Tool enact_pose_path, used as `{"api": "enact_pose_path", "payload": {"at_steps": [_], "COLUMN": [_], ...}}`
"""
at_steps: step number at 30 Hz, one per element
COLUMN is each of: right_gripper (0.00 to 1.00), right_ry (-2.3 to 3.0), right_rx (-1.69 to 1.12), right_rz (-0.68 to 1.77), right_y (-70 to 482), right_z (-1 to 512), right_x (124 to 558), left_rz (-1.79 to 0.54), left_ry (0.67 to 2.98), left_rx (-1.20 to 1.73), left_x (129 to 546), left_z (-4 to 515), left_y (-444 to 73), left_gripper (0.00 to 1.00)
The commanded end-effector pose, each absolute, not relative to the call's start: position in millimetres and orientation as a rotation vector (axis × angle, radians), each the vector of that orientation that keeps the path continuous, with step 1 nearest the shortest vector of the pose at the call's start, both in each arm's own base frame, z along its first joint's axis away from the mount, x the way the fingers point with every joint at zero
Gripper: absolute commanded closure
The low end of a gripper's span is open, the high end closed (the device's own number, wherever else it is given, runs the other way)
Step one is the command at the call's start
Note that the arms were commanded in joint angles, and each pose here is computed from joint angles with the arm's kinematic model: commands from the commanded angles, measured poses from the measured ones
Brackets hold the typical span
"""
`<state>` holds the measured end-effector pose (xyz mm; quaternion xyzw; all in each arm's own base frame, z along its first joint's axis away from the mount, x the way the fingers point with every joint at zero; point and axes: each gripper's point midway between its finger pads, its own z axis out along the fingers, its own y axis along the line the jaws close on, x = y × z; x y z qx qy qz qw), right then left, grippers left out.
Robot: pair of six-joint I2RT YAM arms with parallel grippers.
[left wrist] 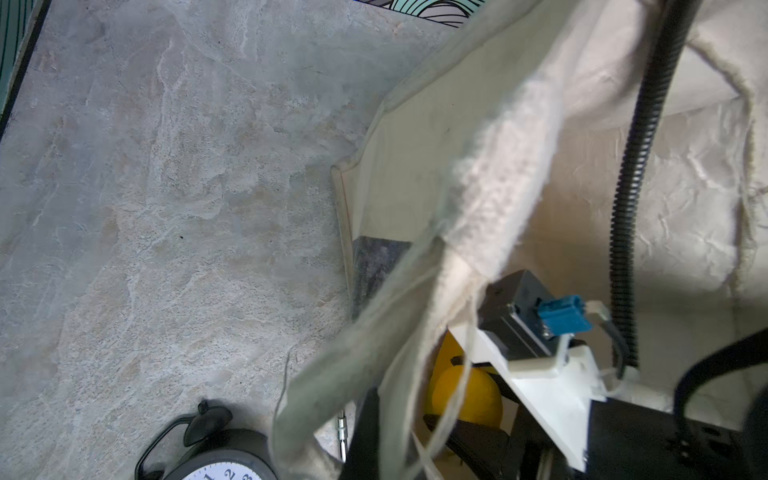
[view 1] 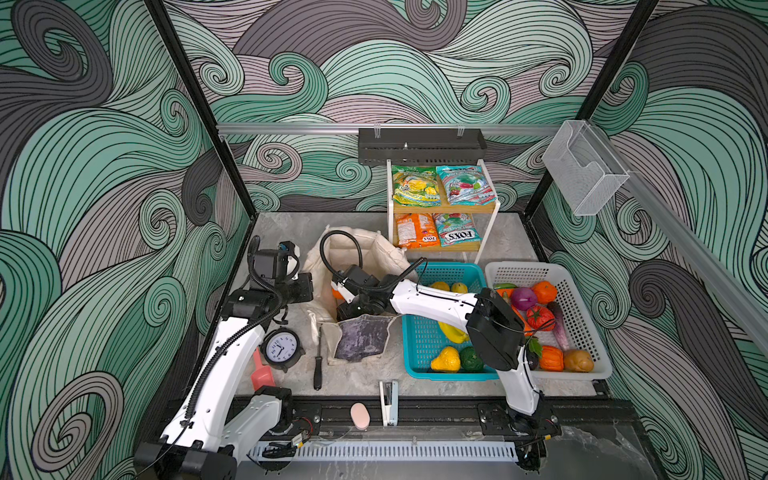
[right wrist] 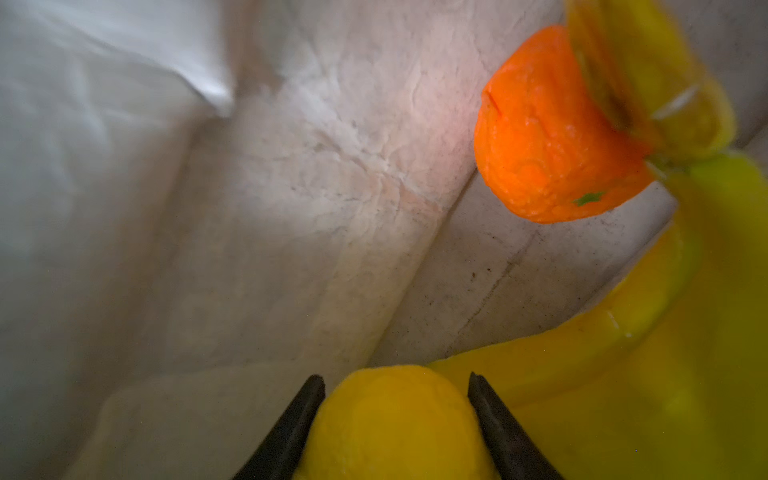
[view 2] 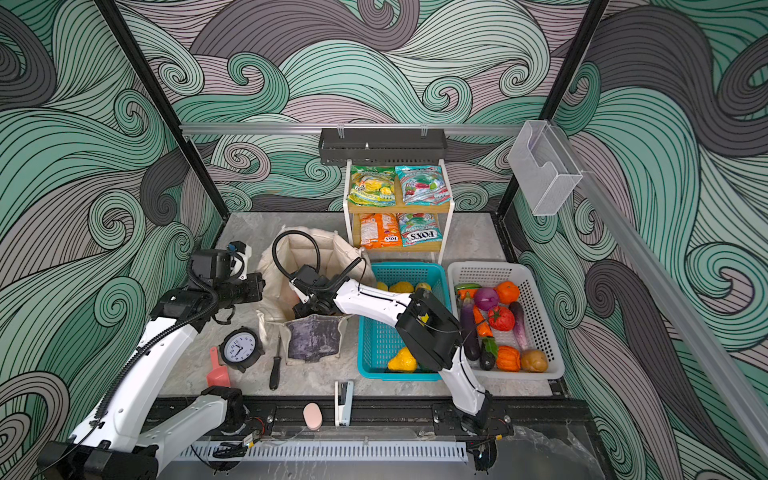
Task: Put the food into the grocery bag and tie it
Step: 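Lower the lemon into the bag and open the right gripper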
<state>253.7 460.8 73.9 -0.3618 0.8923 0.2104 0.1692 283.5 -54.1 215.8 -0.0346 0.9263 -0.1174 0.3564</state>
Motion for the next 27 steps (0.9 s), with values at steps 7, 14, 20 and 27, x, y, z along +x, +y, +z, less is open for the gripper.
{"api": "enact_pose_path", "payload": {"at_steps": [7, 14, 20, 27], "right_gripper": [0.55, 0.53, 0.35, 0.08], "right_ry": [2.619, 2.666, 2.696, 2.635], "right_rx": [-1.023, -0.999, -0.979, -0.986], "right_rz": [0.454, 0.43, 0.413, 0.475], "right_y": [446, 447, 443, 448], "right_z": [31, 10, 10, 57], "right_x": [257, 258, 257, 257], "left_rz": [-0.339, -0.355, -0.339, -0.331], "left_ry": [2.371, 2.373, 2.368, 2.361], "left_rx": [-0.077, -0.064, -0.069, -0.075], "left_x": [281, 281, 281, 281], "left_z": [223, 221, 223, 224], "left_y": [-56, -59, -57, -55], "left_gripper": [1.0, 1.0, 1.0, 1.0]}}
